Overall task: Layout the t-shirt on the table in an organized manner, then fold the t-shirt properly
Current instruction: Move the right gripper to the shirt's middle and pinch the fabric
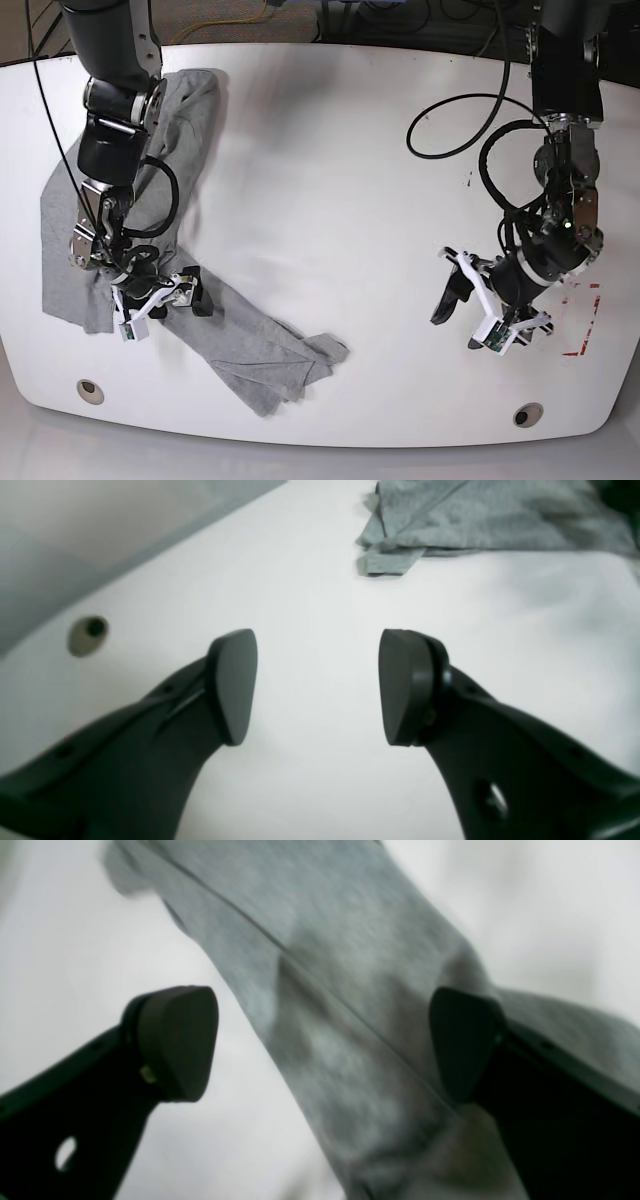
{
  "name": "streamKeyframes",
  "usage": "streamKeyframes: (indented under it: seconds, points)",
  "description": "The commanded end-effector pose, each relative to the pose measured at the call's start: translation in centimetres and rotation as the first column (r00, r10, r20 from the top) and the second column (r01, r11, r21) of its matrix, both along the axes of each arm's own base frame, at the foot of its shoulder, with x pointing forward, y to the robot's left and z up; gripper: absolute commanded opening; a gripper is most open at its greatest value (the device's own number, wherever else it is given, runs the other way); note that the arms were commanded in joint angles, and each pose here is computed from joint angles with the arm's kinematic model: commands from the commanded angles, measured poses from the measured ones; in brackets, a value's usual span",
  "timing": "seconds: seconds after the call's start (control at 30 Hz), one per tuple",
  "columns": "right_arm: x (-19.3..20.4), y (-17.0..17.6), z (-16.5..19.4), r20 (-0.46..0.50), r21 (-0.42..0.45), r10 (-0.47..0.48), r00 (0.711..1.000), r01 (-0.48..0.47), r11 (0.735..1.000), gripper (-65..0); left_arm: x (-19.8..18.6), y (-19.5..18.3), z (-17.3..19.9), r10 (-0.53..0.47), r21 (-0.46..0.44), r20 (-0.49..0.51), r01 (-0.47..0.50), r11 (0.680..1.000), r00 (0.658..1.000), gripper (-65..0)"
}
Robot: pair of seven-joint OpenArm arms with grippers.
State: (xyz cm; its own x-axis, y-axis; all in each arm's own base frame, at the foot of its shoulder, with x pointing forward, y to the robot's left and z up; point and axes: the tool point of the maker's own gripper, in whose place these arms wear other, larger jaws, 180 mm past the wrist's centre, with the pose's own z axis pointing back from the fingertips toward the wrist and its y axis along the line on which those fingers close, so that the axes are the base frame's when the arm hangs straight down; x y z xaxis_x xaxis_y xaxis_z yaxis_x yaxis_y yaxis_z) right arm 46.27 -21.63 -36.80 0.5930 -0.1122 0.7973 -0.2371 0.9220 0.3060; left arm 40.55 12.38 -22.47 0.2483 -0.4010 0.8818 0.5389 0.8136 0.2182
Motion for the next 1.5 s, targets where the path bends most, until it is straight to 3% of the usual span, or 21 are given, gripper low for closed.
streamKeyframes:
  seconds: [0.0, 0.23, 0.6, 0.9, 1.17, 1.47]
  points:
    - [1.9, -0.6, 1.8, 0.057, 0.016, -0.027, 0.998, 0.026, 1.000, -14.0, -0.1, 0.8, 2.4, 0.004, 0.009, 0.065, -0.005, 1.000, 0.998, -29.0]
    - [1.9, 0.2, -0.7, 0.026, 0.069, -0.055, 0.998, 0.054, 0.996, -30.3, -1.3, 4.7, 2.5, 0.093, 0.043, 0.053, -0.095, 0.995, 0.994, -29.0]
    - [0.1, 5.5, -4.0, -0.073, 0.099, 0.030, 0.997, -0.022, 0.995, -30.4, -1.7, 7.8, 2.7, 0.183, 0.029, 0.055, -0.185, 0.982, 0.982, -29.0]
    - [-2.1, 10.1, -4.3, -0.117, 0.035, 0.157, 0.981, -0.154, 0.987, -30.4, -2.2, 8.1, 1.8, 0.191, 0.036, 0.035, -0.192, 0.981, 0.981, -29.0]
    - [-6.0, 15.2, -5.1, -0.164, -0.039, 0.309, 0.937, -0.319, 0.947, -30.6, -2.8, 8.1, 0.7, 0.189, 0.037, 0.005, -0.189, 0.981, 0.982, -29.0]
    - [-11.9, 20.5, -6.7, -0.207, -0.031, 0.418, 0.884, -0.433, 0.901, -30.6, -3.7, 8.0, -0.8, 0.189, 0.042, -0.035, -0.187, 0.981, 0.981, -29.0]
